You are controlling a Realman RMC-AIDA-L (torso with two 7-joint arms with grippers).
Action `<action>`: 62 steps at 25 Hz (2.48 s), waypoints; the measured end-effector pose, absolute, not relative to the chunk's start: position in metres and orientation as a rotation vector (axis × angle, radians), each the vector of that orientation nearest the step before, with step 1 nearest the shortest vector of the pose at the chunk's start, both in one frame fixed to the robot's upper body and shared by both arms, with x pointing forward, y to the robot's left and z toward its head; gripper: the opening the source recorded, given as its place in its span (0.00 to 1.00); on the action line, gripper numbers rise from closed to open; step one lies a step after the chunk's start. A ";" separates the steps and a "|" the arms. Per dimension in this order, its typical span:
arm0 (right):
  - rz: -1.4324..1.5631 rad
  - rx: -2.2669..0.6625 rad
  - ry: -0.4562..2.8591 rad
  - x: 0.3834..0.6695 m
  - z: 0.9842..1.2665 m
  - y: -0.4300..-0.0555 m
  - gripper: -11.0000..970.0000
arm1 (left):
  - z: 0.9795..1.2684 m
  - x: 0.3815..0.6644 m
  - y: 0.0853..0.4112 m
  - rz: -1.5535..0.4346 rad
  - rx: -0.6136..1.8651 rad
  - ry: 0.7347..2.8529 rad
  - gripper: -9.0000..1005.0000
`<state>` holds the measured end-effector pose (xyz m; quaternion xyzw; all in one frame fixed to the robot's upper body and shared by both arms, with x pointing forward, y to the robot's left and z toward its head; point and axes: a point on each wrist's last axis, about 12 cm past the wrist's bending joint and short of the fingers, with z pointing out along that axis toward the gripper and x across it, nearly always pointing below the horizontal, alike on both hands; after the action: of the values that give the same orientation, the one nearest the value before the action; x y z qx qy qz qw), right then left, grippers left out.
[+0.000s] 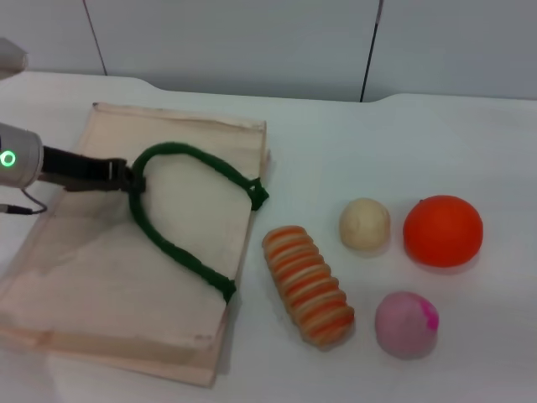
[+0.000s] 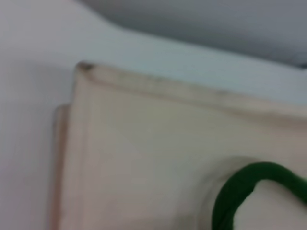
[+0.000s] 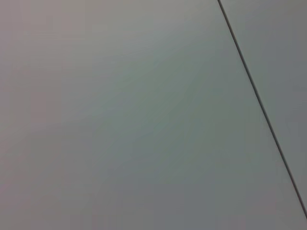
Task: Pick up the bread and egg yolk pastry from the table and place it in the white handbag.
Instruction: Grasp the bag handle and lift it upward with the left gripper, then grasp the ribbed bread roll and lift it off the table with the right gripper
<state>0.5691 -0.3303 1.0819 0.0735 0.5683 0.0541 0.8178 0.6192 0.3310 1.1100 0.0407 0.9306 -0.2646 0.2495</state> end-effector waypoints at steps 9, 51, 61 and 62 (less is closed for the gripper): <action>0.115 0.150 1.215 0.568 1.081 -0.331 0.88 | 1.128 0.614 0.329 -0.922 0.215 2.258 0.13; 0.784 -1.087 1.759 0.595 1.137 -0.217 0.88 | 1.154 0.580 0.365 -1.134 0.228 1.739 0.13; 0.621 -1.233 1.947 0.567 1.151 -0.180 0.88 | 1.149 0.578 0.366 -1.123 0.224 1.771 0.13; 0.597 -1.253 1.961 0.564 1.151 -0.176 0.88 | 1.148 0.577 0.366 -1.122 0.224 1.778 0.13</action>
<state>0.5643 -0.1756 1.1513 -0.4864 0.7611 0.2317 0.3611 0.5773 0.3665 1.1476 0.0924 0.7324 -0.4622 0.4913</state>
